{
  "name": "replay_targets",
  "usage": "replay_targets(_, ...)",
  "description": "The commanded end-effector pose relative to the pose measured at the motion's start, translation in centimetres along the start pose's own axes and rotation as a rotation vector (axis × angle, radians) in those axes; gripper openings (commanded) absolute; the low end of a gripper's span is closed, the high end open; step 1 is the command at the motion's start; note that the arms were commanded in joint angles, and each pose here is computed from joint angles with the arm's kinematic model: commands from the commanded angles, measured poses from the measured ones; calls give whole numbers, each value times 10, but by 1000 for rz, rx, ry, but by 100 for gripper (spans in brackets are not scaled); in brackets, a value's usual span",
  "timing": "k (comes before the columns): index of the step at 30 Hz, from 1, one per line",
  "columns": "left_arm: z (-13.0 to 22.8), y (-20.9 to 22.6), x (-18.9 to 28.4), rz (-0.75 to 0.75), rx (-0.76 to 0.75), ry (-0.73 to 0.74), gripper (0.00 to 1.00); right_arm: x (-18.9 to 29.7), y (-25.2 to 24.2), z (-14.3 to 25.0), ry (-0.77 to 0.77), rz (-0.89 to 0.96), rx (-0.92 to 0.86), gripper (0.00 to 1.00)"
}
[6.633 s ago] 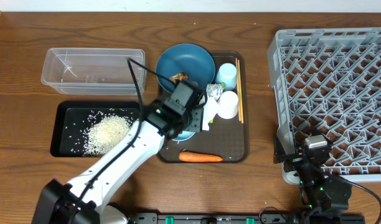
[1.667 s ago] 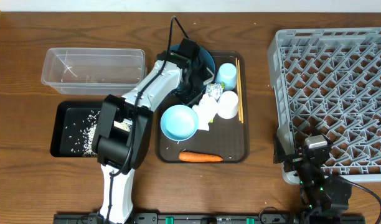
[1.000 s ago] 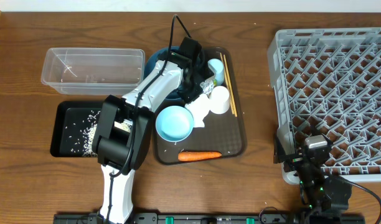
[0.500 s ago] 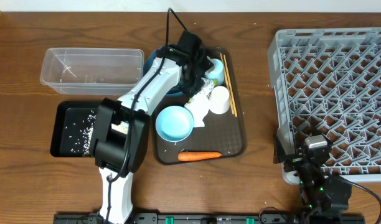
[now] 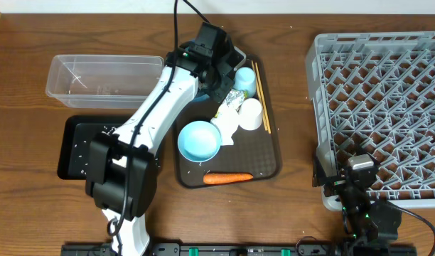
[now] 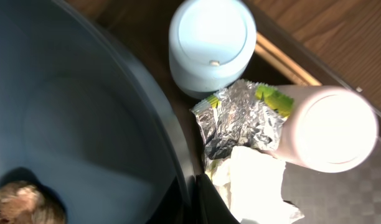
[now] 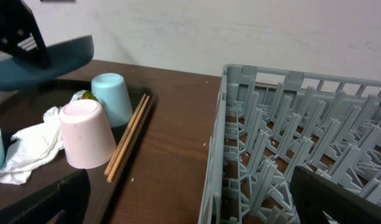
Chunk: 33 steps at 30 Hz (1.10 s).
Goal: Sort waste into correct bins and load items into the dishwasher rack
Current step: 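Lift the teal plate with the left gripper and carry it over the black tray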
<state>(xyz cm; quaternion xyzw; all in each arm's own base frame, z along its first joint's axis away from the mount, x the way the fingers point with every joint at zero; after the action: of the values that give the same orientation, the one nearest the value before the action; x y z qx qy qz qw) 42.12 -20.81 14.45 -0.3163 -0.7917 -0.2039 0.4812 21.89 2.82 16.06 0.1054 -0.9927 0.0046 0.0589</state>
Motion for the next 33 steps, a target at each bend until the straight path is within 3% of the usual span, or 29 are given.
replay_targets(1,-17,6,26,-29,19,-74,6,0,0,1,1,0,12,99)
replay_targets(14,-35,1,89,-62,62,-211,6,0,0,1,1,0,12,99)
replay_targets(20,-38,-12,98,12,64,-242,6,0,0,1,1,0,12,99)
replay_targets(26,-32,-14,105,27,182,-225,6,0,0,1,1,0,12,99)
replay_targets(33,-10,-6,156,-3,284,-243,6,0,0,1,1,0,12,99)
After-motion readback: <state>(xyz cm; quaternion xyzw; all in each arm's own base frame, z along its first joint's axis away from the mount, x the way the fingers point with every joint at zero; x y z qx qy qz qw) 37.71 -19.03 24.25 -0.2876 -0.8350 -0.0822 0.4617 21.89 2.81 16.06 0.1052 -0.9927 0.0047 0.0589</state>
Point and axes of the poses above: each gripper's point midway between its finger pads, its own x axis back along the fingers, its own y axis along the line the jaws close on, z = x × y, the point moved 2 cm from there along x, back along the fingers, and after that the axes turned 2 degrees about -x, right-handed, at the moved point
